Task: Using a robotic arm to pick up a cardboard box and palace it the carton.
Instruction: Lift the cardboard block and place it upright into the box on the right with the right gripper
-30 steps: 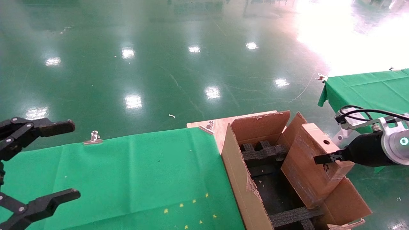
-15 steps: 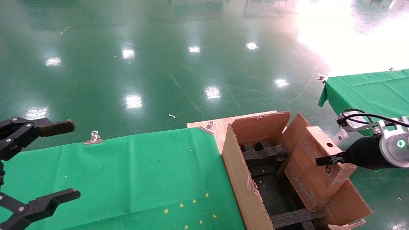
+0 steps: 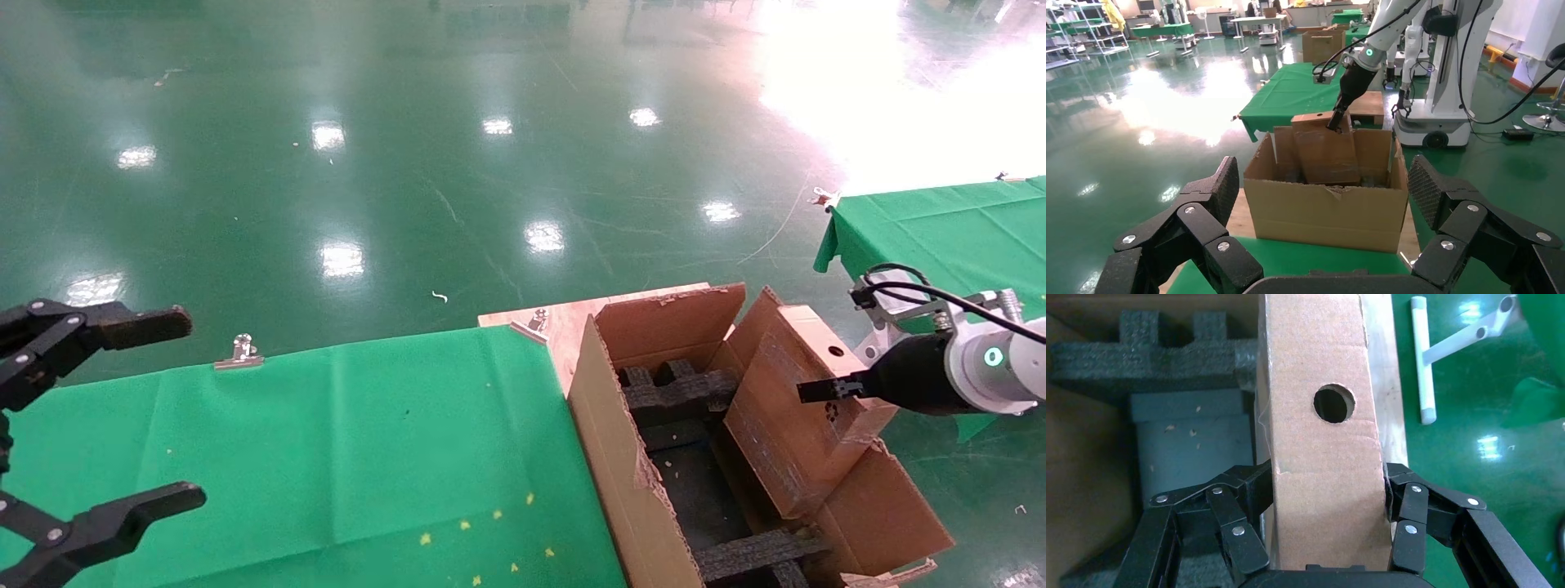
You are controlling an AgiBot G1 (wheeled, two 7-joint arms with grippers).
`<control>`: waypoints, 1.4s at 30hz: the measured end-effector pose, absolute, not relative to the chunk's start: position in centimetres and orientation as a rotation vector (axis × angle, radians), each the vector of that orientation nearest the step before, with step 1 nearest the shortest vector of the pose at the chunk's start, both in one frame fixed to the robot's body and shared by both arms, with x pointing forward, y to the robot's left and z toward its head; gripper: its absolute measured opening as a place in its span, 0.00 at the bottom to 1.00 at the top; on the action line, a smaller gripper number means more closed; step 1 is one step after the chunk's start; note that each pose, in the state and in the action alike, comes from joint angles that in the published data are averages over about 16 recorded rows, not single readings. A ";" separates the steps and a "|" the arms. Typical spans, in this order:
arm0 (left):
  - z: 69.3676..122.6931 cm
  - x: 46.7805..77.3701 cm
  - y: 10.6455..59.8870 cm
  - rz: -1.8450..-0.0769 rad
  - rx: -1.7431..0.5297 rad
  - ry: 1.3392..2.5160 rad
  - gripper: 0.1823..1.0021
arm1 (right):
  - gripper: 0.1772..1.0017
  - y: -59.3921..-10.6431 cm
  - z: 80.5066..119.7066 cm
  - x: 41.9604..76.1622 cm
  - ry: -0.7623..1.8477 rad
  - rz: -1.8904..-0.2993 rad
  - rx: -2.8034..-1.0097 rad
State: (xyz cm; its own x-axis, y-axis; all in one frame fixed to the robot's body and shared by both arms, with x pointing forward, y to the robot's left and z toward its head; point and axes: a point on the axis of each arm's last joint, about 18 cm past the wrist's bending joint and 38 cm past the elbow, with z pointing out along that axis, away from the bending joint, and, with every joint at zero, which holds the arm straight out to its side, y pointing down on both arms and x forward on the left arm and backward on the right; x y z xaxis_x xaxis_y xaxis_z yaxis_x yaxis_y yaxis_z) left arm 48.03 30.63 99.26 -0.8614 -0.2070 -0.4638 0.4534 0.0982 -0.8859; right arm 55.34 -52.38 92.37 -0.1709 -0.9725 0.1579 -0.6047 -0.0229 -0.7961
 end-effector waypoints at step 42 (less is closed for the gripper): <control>99.3 48.0 30.6 -1.814 0.240 1.903 1.00 | 0.19 -49.2 83.6 59.1 1.796 -1.117 -1.705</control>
State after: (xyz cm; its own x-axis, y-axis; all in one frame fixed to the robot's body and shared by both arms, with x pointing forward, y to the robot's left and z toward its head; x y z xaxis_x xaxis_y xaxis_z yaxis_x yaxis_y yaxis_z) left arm 48.03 30.63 99.26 -0.8614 -0.2070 -0.4638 0.4534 0.0982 -0.8859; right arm 59.14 -49.23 83.57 -0.1584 -0.9625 0.2201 -0.6233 -0.0754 -0.7783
